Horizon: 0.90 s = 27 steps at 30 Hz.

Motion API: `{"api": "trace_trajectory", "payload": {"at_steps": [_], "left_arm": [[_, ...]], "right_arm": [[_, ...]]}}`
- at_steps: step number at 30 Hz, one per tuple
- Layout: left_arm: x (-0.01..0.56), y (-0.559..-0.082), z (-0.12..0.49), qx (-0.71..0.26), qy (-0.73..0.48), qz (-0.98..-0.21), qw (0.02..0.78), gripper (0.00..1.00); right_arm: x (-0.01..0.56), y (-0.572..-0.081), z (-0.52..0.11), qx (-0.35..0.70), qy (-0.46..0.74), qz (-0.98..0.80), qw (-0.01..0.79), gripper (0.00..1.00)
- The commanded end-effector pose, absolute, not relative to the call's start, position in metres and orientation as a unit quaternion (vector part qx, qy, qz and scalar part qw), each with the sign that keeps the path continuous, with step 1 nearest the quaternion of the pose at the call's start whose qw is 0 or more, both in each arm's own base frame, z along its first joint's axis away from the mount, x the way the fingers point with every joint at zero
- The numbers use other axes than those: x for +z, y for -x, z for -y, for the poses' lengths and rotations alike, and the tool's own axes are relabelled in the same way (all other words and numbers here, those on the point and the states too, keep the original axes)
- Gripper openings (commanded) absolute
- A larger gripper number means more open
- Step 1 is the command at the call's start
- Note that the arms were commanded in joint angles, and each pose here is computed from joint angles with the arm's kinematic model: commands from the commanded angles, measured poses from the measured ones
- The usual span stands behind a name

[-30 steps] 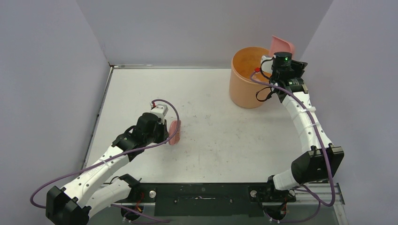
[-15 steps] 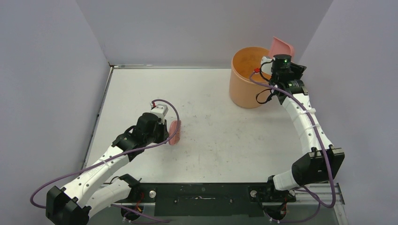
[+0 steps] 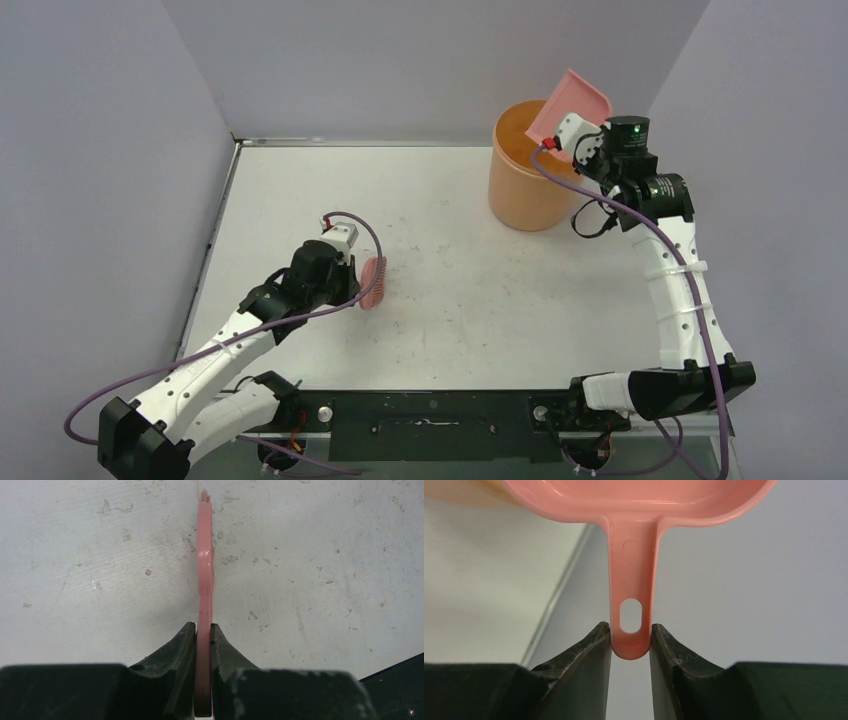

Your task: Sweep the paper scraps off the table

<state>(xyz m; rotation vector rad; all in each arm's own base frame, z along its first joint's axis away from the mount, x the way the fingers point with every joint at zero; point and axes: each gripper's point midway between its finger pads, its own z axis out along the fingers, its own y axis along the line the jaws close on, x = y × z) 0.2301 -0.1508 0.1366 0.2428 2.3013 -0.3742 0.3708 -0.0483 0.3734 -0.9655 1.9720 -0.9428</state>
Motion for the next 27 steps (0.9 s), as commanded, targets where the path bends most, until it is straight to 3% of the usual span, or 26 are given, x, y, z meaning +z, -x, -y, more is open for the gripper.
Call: {"api": "trace_trajectory", "payload": {"at_steps": [1,6,17,23,27], "left_arm": [[0.162,-0.233,0.165,-0.194,-0.103,-0.883,0.415,0.00],[0.181,-0.222,0.186,-0.272,-0.124,-0.853,0.429,0.00],[0.172,-0.200,0.220,-0.363,-0.135,-0.858,0.337,0.00],[0.146,-0.198,0.216,-0.406,0.033,-0.858,0.313,0.00],[0.145,-0.201,0.201,-0.479,0.167,-0.782,0.361,0.00]], "right_arm": [[0.338,-0.332,0.000,-0.223,0.456,-0.768,0.391,0.05],[0.264,-0.269,-0.057,-0.054,0.572,-0.756,0.313,0.05],[0.130,-0.194,-0.047,0.013,0.616,-0.778,0.127,0.05],[0.092,-0.178,-0.045,0.013,0.607,-0.785,0.120,0.06],[0.078,-0.175,-0.046,0.013,0.600,-0.789,0.129,0.08]]}}
